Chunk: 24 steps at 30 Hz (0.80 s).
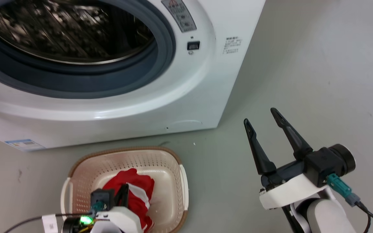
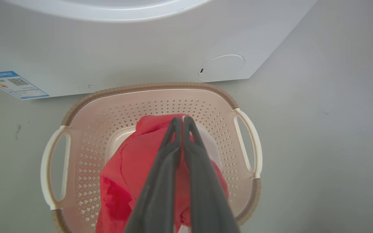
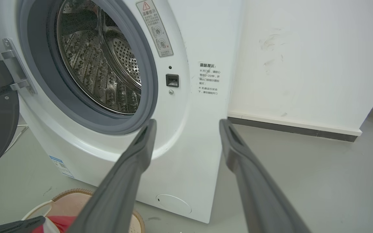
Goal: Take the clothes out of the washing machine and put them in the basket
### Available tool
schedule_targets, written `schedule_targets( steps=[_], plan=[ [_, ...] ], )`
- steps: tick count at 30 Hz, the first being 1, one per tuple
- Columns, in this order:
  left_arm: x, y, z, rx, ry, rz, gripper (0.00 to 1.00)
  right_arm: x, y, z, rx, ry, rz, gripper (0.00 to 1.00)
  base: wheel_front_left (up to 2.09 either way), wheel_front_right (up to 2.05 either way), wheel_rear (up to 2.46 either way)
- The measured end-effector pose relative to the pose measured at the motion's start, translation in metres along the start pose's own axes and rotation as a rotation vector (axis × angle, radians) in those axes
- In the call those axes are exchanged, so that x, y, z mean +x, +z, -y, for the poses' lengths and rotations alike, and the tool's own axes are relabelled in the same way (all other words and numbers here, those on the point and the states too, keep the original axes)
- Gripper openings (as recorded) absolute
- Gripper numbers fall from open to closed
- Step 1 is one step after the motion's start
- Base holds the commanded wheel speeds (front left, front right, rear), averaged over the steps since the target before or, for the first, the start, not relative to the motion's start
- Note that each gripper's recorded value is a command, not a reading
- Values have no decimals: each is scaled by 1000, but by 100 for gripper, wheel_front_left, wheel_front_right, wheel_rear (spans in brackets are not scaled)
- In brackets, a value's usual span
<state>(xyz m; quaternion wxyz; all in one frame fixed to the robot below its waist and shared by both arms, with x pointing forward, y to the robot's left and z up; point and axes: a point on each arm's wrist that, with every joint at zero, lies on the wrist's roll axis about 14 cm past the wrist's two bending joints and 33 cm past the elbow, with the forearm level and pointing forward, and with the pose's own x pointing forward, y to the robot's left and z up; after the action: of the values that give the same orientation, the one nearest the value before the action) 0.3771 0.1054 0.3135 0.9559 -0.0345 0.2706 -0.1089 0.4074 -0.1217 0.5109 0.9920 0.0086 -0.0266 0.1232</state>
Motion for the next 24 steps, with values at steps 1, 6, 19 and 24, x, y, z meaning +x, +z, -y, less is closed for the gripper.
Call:
schedule_targets(
  steps=[1,6,19,24],
  plan=[
    [7,-4,1,0,-2,-17,0,2,-4,3,2,-6,-9,100,0,0,0],
    [41,-22,1,9,-12,-103,0,12,-34,15,22,-30,-70,100,0,0,0],
    [89,-93,0,27,-17,-325,0,14,-88,36,58,-83,-181,100,0,0,0],
    [93,-124,-1,39,-19,-422,0,12,-102,40,65,-97,-215,100,0,0,0]
  ],
)
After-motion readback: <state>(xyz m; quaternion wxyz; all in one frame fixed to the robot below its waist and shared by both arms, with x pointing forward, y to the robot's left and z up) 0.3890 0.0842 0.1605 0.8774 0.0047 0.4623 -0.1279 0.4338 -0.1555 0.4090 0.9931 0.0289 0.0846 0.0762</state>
